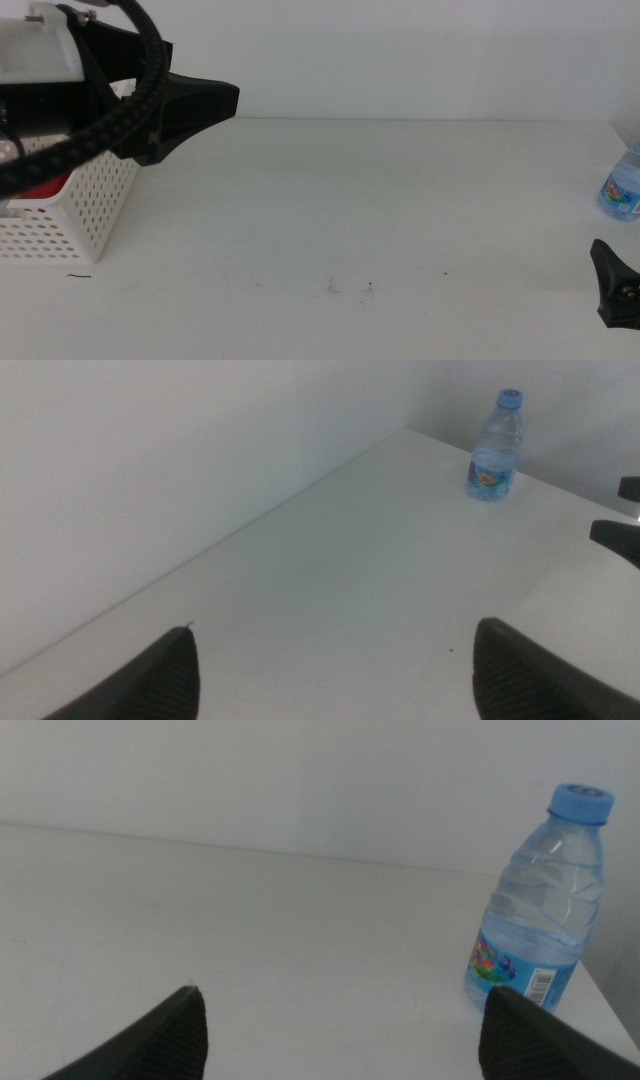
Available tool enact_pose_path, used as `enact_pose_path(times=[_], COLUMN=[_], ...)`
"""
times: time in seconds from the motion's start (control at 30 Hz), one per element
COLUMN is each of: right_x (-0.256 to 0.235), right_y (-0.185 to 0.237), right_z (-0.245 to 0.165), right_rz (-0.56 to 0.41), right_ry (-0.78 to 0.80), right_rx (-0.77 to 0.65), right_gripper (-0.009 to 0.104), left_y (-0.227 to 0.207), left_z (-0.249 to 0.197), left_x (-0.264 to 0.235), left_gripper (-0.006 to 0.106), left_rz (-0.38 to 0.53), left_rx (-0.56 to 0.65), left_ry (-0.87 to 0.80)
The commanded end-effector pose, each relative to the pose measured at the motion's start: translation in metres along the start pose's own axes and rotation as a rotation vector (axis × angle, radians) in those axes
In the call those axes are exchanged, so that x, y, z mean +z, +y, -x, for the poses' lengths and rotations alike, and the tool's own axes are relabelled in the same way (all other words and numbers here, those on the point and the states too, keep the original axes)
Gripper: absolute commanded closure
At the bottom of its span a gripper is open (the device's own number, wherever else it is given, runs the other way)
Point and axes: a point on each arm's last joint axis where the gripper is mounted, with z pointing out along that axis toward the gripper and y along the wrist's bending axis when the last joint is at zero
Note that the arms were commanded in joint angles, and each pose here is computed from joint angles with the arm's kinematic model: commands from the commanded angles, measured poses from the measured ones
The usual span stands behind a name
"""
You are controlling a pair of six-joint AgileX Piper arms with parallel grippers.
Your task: Use arms to grab the bottles and put them into the dustbin to the left of the table.
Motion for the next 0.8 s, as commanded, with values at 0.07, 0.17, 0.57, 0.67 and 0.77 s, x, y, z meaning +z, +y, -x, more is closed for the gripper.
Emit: enact_pose_path(times=[0.07, 0.17, 0.57, 0.67, 0.77], right_x=[0.005, 0.011, 0.074, 0.091, 0.108], right_y=[-0.006, -0.019, -0.037, -0.041, -0.045], right_z=[-0.005, -0.008, -0.010, -0.011, -0.011], right_rz=[-0.065, -0.202, -0.369, -0.411, -0.440], right_ry=[-0.012, 0.017, 0.076, 0.085, 0.081], right_rx=[0.019, 0.077, 0.056, 0.044, 0.041], right_gripper=[0.010, 0.010, 0.010, 0.010, 0.010], left_y=[0.000, 0.000, 0.000, 0.000, 0.000], left_z=[0.003, 0.003, 0.003, 0.003, 0.003], left_x=[-0.001, -0.001, -0.001, -0.001, -0.001], left_gripper=[0.007, 0.007, 0.007, 0.007, 0.007], left_rz=[0.010, 0.010, 0.013, 0.013, 0.013], left_rx=[-0.007, -0.007, -0.007, -0.007, -0.007], left_ry=[-0.016, -0.016, -0.018, -0.018, -0.018])
